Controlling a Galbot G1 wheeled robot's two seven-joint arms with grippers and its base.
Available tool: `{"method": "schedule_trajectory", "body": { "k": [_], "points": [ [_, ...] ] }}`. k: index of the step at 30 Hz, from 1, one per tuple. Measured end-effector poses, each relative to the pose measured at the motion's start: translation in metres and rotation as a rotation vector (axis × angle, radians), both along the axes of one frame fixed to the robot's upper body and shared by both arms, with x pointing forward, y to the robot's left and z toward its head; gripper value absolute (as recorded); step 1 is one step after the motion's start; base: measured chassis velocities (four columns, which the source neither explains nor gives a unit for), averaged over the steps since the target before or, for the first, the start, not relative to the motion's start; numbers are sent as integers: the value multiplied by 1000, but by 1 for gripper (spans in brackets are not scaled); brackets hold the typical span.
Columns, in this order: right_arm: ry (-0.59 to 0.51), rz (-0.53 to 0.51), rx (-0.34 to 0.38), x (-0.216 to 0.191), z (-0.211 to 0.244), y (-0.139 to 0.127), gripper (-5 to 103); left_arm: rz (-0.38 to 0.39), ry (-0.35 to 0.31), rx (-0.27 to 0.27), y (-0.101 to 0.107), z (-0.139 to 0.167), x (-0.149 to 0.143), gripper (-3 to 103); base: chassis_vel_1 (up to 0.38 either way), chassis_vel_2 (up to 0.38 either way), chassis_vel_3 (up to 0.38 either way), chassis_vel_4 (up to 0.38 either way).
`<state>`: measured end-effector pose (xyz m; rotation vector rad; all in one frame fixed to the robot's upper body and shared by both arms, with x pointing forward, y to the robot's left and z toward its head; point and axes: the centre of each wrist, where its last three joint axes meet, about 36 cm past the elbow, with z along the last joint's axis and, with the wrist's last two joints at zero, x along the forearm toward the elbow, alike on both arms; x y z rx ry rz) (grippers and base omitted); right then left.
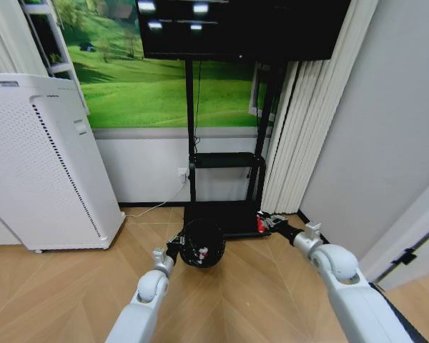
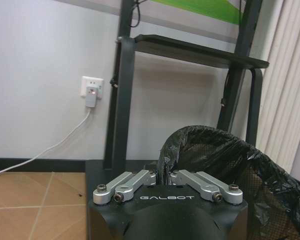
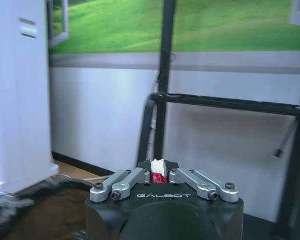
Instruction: Pick up the trash bin and place the garbage on the floor into it.
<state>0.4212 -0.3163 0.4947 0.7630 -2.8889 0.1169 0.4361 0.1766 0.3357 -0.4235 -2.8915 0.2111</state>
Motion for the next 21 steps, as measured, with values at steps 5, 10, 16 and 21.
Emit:
{"method": "schedule_trajectory", "body": {
  "k": [5, 10, 16, 21],
  "points": [
    [10, 37, -7, 3, -5, 26, 13, -44, 13, -9, -23, -5, 2, 7, 0, 0, 0, 0],
    [42, 78, -55, 4, -17, 37, 13, -80, 19, -5, -44, -10, 4, 7, 0, 0, 0, 0],
    [68, 98, -98, 5, -34, 48, 13, -94, 15, -4, -53, -9, 8, 7, 0, 0, 0, 0],
    [75, 109, -119, 3, -42, 59, 13, -96, 15, -1, -56, -10, 9, 7, 0, 0, 0, 0]
  ]
}}
